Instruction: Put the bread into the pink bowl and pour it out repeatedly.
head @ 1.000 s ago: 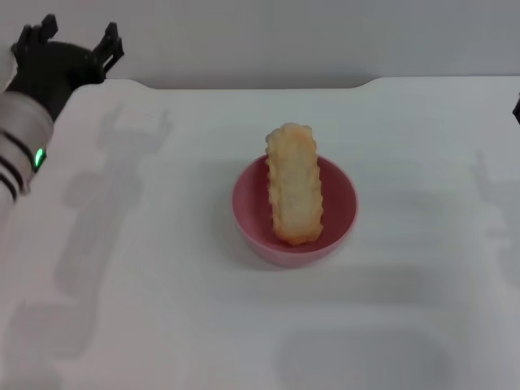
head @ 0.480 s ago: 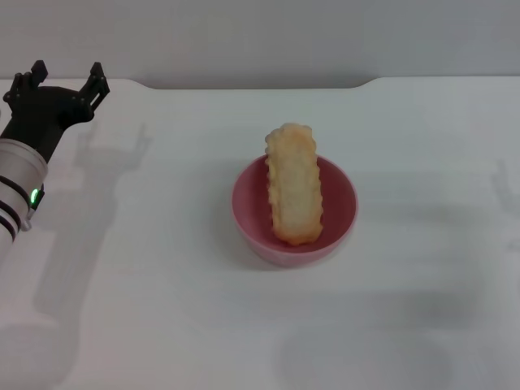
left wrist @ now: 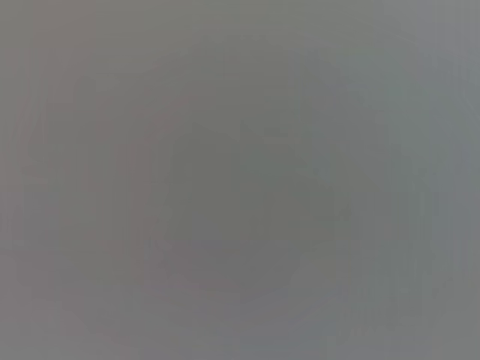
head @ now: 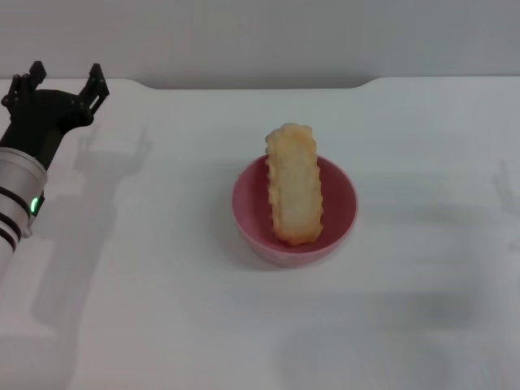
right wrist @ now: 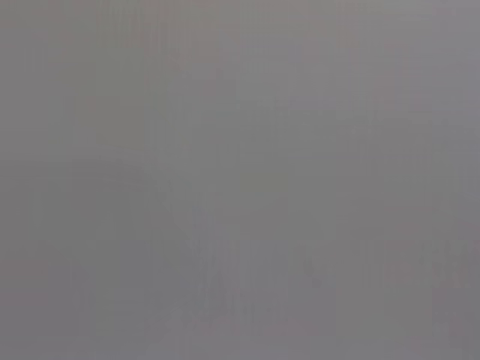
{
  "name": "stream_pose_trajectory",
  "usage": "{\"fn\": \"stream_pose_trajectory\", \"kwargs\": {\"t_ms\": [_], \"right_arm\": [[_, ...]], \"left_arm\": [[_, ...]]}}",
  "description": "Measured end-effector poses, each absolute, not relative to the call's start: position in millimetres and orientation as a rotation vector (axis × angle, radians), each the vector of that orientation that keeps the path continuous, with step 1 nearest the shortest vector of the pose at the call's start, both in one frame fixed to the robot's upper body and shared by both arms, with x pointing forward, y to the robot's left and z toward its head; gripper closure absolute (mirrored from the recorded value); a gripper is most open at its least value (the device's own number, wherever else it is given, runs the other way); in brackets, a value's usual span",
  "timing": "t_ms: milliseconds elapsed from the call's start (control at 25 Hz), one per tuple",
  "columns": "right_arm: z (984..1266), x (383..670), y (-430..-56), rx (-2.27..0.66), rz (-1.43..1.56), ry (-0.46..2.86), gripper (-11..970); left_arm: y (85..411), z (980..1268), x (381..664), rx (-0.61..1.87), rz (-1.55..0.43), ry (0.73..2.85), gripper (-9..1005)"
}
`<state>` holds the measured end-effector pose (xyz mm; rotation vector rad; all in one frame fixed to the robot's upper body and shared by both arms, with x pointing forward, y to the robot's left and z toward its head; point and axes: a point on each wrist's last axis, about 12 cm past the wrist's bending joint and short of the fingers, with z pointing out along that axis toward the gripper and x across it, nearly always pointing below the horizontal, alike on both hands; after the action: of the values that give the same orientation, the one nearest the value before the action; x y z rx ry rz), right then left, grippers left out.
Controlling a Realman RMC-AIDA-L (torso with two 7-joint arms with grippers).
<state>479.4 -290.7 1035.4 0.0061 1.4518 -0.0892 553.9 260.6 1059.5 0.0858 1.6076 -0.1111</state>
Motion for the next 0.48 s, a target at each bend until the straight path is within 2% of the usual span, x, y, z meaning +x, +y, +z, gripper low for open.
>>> {"fn": "stream_pose_trajectory", "kwargs": {"t_ms": [480], "right_arm": [[1032.5,472.9,-298.4,0.001,-0.118,1.434,161]], "left_arm": [[258.4,1057.3,550.3,0.092,-0.118,1.605,147]]}}
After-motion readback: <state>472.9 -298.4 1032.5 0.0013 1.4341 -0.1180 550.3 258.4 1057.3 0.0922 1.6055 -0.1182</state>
